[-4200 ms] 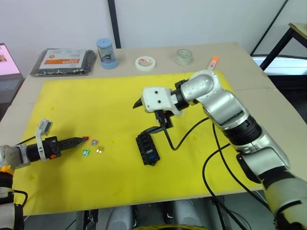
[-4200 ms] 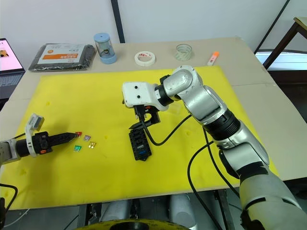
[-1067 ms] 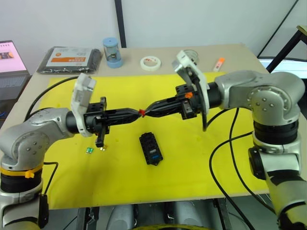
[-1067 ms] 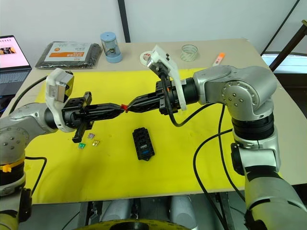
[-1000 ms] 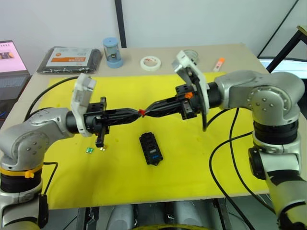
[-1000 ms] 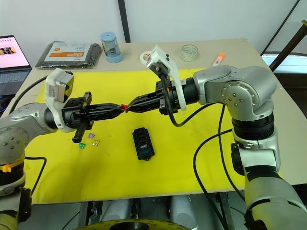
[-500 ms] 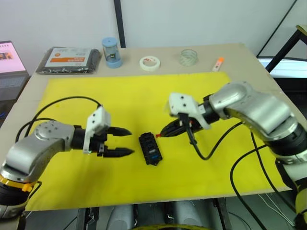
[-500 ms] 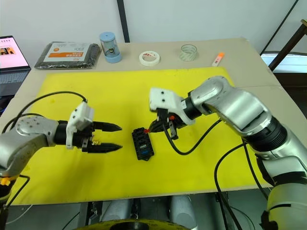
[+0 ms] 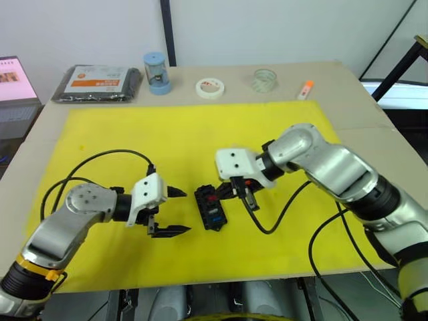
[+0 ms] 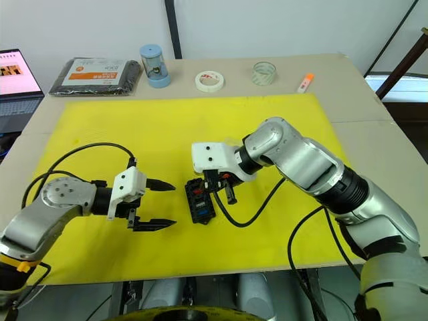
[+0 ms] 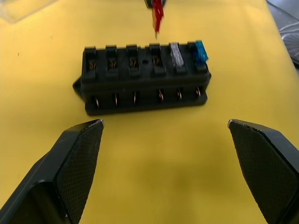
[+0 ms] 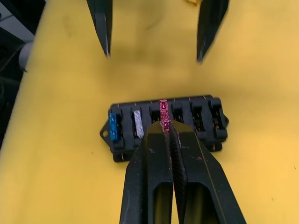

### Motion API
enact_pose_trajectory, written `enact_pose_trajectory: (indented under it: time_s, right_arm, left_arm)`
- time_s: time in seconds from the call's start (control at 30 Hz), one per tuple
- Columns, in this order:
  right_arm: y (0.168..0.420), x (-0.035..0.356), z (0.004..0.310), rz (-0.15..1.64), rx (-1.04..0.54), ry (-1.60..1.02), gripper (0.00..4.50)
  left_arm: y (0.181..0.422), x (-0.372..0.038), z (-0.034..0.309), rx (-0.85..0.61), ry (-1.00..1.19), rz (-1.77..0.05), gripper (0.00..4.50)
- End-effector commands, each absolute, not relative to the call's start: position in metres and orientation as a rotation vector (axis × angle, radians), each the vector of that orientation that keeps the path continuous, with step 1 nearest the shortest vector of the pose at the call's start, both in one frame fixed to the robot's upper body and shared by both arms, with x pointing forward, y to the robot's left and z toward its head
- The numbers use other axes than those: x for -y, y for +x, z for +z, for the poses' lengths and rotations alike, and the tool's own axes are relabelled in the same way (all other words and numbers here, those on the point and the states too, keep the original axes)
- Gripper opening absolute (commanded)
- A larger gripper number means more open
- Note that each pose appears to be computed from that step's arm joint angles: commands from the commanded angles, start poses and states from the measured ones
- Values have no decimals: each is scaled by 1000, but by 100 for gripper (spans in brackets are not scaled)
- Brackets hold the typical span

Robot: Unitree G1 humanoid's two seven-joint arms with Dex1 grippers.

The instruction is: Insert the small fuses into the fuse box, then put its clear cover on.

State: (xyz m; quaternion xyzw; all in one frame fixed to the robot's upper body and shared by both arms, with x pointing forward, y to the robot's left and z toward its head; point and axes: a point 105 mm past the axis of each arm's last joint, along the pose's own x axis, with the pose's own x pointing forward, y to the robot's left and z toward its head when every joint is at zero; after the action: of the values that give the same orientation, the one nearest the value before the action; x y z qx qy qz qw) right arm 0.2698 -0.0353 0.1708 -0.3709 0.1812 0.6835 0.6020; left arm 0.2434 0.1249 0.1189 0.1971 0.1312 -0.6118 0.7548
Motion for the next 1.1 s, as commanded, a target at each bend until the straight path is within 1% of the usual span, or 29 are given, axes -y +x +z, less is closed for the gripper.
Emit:
enact_pose_trajectory:
  time_s: [0.03, 0.43, 0.8, 1.1]
  right_arm:
    - [270, 33, 175, 1588, -393, -885, 0]
    - [274, 33, 165, 1585, -405, -902, 0]
    - [270, 32, 164, 1604, -415, -878, 0]
    - [275, 34, 159, 1581, -415, -897, 0]
  left_arm:
    - [241, -120, 122, -254, 465, -1340, 447]
    - [241, -117, 119, -252, 472, -1330, 447]
    - [241, -118, 119, -253, 484, -1332, 447]
    - [240, -117, 120, -255, 482, -1338, 447]
